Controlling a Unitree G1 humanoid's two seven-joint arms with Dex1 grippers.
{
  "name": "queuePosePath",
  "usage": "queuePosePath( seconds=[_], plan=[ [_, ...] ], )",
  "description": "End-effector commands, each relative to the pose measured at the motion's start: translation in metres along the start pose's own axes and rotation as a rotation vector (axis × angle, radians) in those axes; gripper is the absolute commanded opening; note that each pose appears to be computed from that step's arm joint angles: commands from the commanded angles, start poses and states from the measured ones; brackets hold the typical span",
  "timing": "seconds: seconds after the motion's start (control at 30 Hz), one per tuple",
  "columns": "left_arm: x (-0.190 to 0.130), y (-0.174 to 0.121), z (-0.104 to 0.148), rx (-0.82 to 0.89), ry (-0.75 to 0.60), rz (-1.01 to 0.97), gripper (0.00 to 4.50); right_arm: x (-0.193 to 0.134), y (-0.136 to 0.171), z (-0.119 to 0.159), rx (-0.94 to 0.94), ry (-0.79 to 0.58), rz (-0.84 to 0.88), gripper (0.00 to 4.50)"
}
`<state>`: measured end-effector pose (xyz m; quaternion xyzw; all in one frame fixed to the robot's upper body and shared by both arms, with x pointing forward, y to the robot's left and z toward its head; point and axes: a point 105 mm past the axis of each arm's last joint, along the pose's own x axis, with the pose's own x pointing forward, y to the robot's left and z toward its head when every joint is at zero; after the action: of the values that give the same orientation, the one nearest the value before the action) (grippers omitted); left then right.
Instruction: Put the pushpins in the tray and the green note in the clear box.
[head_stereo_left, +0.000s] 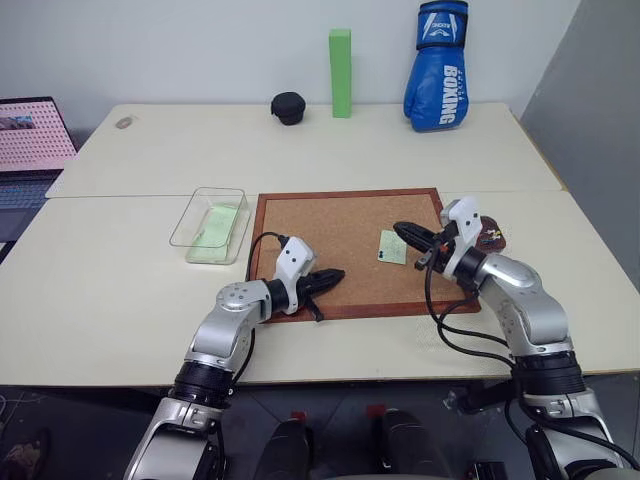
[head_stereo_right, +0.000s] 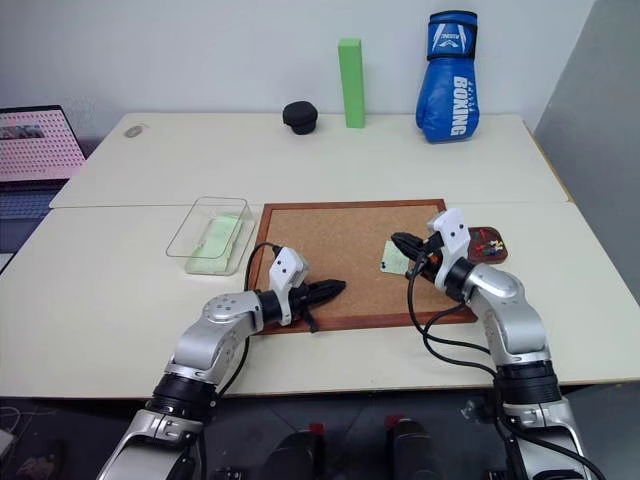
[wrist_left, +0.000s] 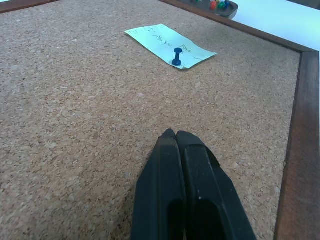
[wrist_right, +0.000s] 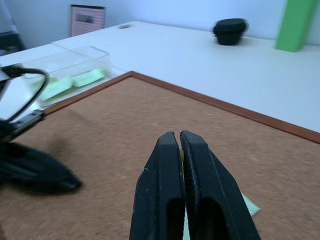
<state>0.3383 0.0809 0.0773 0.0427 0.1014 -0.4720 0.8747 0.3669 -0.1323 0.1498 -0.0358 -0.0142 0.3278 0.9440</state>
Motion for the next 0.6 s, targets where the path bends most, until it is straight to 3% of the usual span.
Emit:
queuePosePath(
  seconds=[0.03,0.2,0.4,0.6],
  plan=[
    [0.002,-0.001,-0.007,-0.014,0.021,-0.003,0.00,-0.016,-0.066,0.007,-0.016,-0.018,-0.360,0.00],
    [0.003,-0.002,-0.007,-0.013,0.024,-0.006,0.00,-0.037,-0.114,-0.003,0.050,0.025,-0.615,0.00],
    [0.003,-0.003,-0.008,-0.015,0.029,-0.011,0.00,-0.036,-0.122,-0.013,0.149,0.058,-0.660,0.00],
    [0.002,-0.001,-0.007,-0.014,0.029,-0.006,0.00,-0.033,-0.126,-0.017,0.172,0.079,-0.673,1.15]
  ],
)
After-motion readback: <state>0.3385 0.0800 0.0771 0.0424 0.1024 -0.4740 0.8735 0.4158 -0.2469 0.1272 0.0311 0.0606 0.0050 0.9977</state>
